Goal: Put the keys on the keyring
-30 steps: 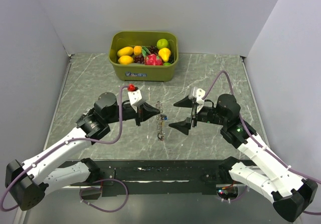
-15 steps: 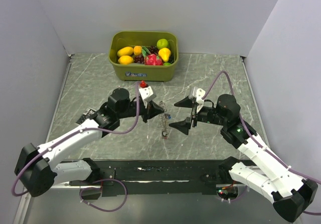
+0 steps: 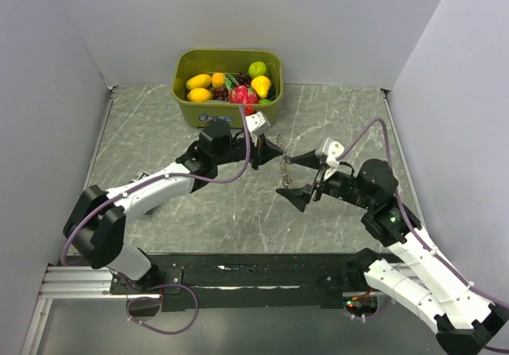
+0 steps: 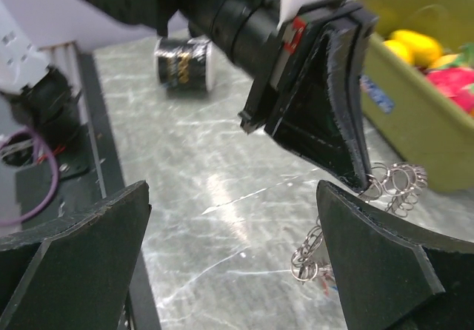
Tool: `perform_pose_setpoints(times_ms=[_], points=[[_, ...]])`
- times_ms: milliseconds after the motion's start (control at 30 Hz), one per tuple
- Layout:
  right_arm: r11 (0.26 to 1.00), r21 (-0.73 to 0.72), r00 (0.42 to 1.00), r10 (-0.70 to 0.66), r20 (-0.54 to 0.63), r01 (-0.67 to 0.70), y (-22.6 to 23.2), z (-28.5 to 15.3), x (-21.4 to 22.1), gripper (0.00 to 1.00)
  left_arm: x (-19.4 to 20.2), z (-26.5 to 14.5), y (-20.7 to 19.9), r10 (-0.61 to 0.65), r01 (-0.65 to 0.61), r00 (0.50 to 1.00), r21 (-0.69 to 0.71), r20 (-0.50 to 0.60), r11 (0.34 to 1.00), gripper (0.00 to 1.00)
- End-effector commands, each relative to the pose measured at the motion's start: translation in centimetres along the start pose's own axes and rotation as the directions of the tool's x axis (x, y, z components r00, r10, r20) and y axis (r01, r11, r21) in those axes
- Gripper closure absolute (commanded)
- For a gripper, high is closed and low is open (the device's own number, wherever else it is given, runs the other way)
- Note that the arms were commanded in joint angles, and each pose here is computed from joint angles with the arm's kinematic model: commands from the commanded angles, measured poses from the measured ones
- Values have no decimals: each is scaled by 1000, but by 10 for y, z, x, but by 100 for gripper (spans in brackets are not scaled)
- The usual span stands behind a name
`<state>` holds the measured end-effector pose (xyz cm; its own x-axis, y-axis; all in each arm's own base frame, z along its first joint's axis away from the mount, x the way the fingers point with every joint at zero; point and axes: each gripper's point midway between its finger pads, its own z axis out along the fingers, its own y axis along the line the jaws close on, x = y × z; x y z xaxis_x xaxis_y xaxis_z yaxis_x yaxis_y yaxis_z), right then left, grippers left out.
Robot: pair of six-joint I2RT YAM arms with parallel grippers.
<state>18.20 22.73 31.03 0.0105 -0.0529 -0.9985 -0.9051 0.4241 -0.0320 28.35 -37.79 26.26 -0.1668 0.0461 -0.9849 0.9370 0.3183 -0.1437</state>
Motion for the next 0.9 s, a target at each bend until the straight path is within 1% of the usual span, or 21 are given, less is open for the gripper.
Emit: perform_pose_setpoints(times_ms=[0,33,100,167,200,267,367,567,700,767,833,867], points=[[994,113,999,9,36,-13,-17,-4,-6,0,-23,9,6,4,-2,989,-13,150,1000,99],[993,119,999,12,35,-16,-18,-4,-6,0,-18,11,7,-7,9,989,-16,150,1000,99],[993,120,1000,17,26,-20,-19,-2,-3,0,16,14,9,-55,56,993,-6,100,998,99],[993,118,999,25,21,-27,-20,0,-2,1,34,16,8,-71,70,993,14,96,997,99],[993,117,999,30,16,-31,-20,1,0,0,53,12,4,-105,104,992,23,69,994,99],[993,115,999,36,21,-39,-20,2,0,0,72,5,1,-132,131,989,25,62,991,99],[992,113,999,46,18,-48,-20,4,3,0,90,-8,0,-143,144,989,-12,45,989,99],[993,98,998,69,5,-69,-21,11,10,0,106,-31,6,-134,134,991,-108,13,985,99],[994,80,997,79,-1,-79,-19,15,11,0,121,-40,8,-141,136,990,-148,-26,980,93],[993,77,996,87,-9,-86,-20,17,13,0,126,-45,9,-148,140,988,-169,-35,976,92],[993,72,996,91,-9,-90,-19,19,13,0,128,-49,11,-155,144,987,-188,-40,971,93],[993,68,995,95,-14,-93,-20,20,14,0,131,-51,13,-157,144,987,-209,-45,967,96]])
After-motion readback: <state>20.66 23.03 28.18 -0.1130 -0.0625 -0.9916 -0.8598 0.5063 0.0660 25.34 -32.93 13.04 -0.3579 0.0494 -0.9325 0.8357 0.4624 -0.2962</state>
